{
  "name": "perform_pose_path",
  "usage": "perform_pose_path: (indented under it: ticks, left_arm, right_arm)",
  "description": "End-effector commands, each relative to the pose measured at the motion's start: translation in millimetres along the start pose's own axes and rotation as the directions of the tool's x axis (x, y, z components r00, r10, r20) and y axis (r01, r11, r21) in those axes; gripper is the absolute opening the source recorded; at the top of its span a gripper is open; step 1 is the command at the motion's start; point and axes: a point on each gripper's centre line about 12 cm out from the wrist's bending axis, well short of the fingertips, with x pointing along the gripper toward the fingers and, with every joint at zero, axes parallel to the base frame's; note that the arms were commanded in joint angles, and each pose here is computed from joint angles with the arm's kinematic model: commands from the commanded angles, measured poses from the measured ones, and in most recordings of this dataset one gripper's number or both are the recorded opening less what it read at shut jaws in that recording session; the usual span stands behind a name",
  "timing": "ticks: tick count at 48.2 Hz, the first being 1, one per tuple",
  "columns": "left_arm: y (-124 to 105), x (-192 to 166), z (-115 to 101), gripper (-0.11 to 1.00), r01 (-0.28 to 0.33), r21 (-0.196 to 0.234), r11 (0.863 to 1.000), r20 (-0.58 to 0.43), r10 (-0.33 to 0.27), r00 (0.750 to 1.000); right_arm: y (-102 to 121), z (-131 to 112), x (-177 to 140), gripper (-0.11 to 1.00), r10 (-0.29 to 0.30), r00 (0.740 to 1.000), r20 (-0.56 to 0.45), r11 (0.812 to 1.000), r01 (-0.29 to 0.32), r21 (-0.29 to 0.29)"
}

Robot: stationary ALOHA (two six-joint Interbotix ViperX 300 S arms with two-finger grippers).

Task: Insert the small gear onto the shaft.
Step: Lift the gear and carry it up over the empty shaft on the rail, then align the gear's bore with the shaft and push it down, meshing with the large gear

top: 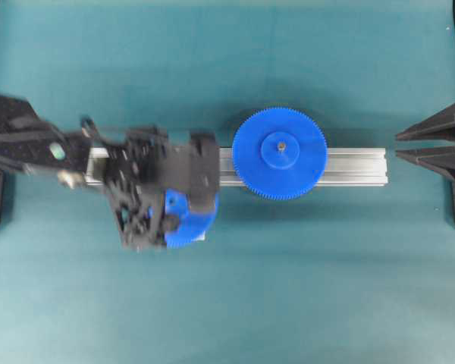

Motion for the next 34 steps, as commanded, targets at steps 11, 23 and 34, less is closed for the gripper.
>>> perform_pose_path:
  ticks: [11, 23, 34]
  left_arm:
    - [27.1, -23.1, 13.8, 0.71, -0.051, 0.095, 0.994, 0.074, 0.044, 0.996]
    - [39.2, -5.7, 11.2, 0.71, -0.066, 0.112, 0.992, 0.052, 0.061, 0.997]
    - [43.9, 11.3, 11.5, 0.71, -0.074, 0.104, 0.992, 0.08, 0.066, 0.995]
  right_arm:
    - [-0.2, 5.1, 0.5, 0.41, -0.002, 1.0, 0.02, 1.0, 0.002, 0.007]
    - [-0.4, 5.9, 0.4, 0.41, -0.003, 1.0, 0.023, 1.0, 0.003, 0.008]
    - [-0.2, 5.9, 0.4, 0.41, -0.002, 1.0, 0.023, 1.0, 0.002, 0.007]
